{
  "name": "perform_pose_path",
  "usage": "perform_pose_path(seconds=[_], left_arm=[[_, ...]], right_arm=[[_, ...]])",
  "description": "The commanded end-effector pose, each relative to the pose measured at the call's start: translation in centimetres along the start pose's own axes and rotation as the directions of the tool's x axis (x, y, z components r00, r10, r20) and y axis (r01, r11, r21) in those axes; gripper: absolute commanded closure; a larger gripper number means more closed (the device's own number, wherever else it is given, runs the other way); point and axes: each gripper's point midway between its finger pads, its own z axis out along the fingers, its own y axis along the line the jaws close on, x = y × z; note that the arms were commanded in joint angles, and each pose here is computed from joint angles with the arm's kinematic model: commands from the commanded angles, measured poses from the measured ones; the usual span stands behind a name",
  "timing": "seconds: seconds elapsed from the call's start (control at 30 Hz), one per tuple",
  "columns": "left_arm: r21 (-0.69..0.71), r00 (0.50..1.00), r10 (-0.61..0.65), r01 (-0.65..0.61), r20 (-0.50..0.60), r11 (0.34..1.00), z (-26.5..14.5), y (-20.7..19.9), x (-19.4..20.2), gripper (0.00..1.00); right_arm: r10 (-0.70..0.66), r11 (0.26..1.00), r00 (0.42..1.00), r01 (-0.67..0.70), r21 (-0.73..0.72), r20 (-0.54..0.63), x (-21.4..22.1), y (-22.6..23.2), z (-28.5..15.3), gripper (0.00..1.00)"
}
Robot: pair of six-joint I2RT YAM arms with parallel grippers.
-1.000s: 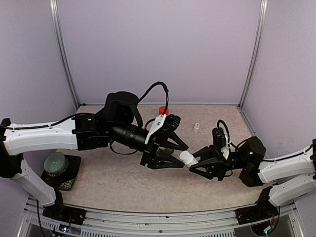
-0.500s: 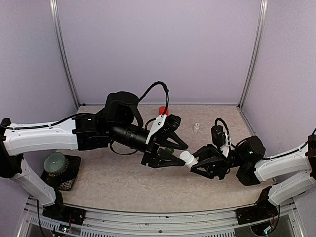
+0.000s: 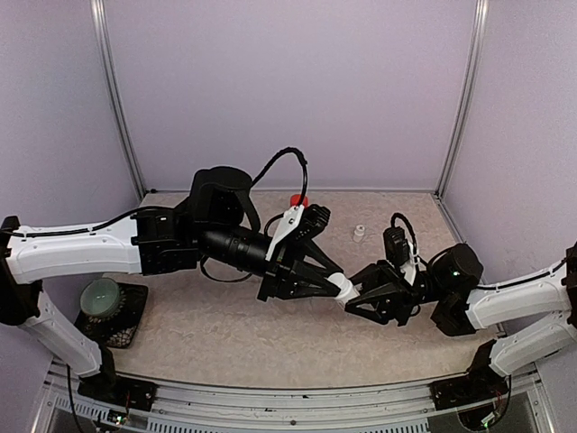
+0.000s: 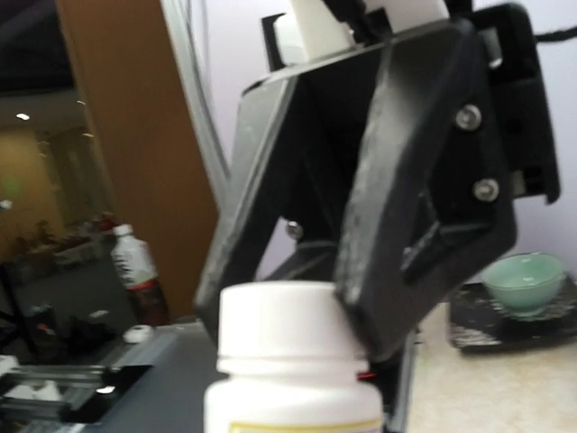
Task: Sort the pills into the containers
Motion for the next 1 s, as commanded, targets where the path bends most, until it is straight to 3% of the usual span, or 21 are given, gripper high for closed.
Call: perform_pose_path(seconds=[0.0,0.2,0.33,0.37,0.43,0.53,0.73,0.97], left_arm=[[-0.129,0.994,-0.09,0.097,0.057,0.987,0.3,2.4,-0.8,0.83],[-0.34,0.949,-0.286,0.315,0.132,0.886,-0.5,6.3,0.7,0.83],[-0.393,0.9,-0.396,0.436,0.183,0.81,-0.5,7.3,1.5,0.8],[-0.402,0.888,-0.42,0.46,0.19,0.792,-0.4,7.5,1.7,0.76],[-0.405,0.863,-0.461,0.503,0.204,0.763,-0.1,7.8,1.9,0.59],[-0.377,0.854,-0.48,0.52,0.201,0.767,0.4,7.4,1.6,0.44],[-0.363,0.86,-0.459,0.511,0.224,0.779,-0.5,6.8,0.9,0.29],[-0.279,0.895,-0.342,0.419,0.286,0.864,-2.3,6.3,-2.1,0.02]], right_arm=[[-0.092,0.985,0.995,0.096,0.143,-0.037,-0.5,-2.3,0.3,0.82],[-0.201,0.915,0.978,0.21,0.344,-0.063,-2.1,-4.6,-1.1,0.82],[-0.258,0.857,0.964,0.261,0.445,-0.067,-3.4,-5.3,-2.1,0.81],[-0.267,0.845,0.961,0.27,0.461,-0.073,-3.6,-5.5,-2.3,0.81],[-0.284,0.818,0.955,0.289,0.497,-0.087,-4.0,-5.9,-2.7,0.81],[-0.302,0.802,0.949,0.303,0.514,-0.088,-4.4,-5.9,-2.9,0.81],[-0.314,0.778,0.946,0.304,0.551,-0.078,-4.9,-5.8,-3.8,0.81],[-0.249,0.858,0.964,0.266,0.439,-0.096,-3.2,-5.3,-2.0,0.81]])
